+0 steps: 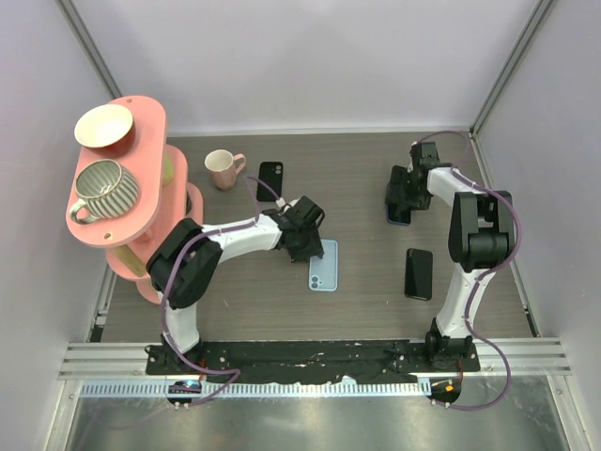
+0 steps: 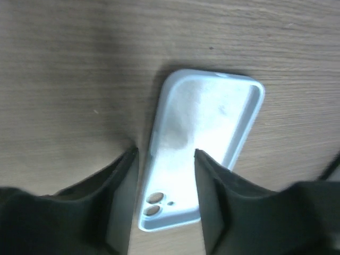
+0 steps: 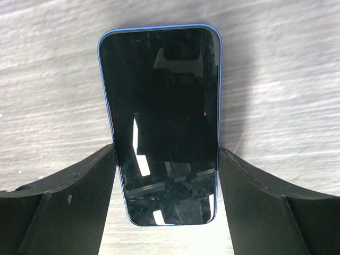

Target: Put the phone into the phone case

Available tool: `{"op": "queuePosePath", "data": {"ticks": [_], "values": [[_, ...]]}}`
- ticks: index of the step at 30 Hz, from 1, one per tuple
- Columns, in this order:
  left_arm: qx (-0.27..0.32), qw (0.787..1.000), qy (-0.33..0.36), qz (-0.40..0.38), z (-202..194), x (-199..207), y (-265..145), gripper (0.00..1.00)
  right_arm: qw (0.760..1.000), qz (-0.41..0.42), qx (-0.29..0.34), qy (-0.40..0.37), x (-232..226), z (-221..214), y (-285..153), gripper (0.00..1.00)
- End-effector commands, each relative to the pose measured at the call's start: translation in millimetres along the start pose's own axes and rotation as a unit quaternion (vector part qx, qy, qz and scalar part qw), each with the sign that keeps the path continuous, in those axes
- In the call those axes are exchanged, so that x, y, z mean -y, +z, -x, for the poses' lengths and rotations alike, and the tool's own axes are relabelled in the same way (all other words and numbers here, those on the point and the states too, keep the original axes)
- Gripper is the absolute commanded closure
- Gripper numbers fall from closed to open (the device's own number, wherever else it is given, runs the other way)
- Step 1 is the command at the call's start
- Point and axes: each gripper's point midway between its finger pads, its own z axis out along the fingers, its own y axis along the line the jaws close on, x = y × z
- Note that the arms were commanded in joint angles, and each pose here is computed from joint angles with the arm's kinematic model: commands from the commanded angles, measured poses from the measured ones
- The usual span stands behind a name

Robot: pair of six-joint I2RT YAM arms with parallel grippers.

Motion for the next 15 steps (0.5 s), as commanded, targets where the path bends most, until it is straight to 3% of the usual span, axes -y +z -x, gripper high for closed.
{"op": "queuePosePath", "data": {"ticks": [1,3,4,10,15], "values": [[0.044,0.997,-0.045,-0.046,16.0,25.3,-30.6,0.33,1.0,0.024,0.005,0.008,-29.9,-7.2,-26.6,0.46],[0.068,0.994,-0.026,-0.077,26.0,34.5,-52.9,0.05,1.0,0.027,0.002,0.008,-37.4,-13.0,-31.3,0.47],[0.075,0.992,-0.017,-0.096,30.6,42.3,-62.2,0.0,0.999,0.031,0.006,0.0,-47.5,-14.9,-38.1,0.47],[0.151,0.967,0.103,-0.178,64.1,69.0,-145.7,0.0,0.999,0.006,0.03,-0.013,-75.7,-22.5,-71.5,0.49],[0.178,0.959,0.145,-0.166,70.8,48.9,-187.5,0.0,0.998,0.036,0.052,-0.007,-122.5,-52.7,-103.8,0.51]]}}
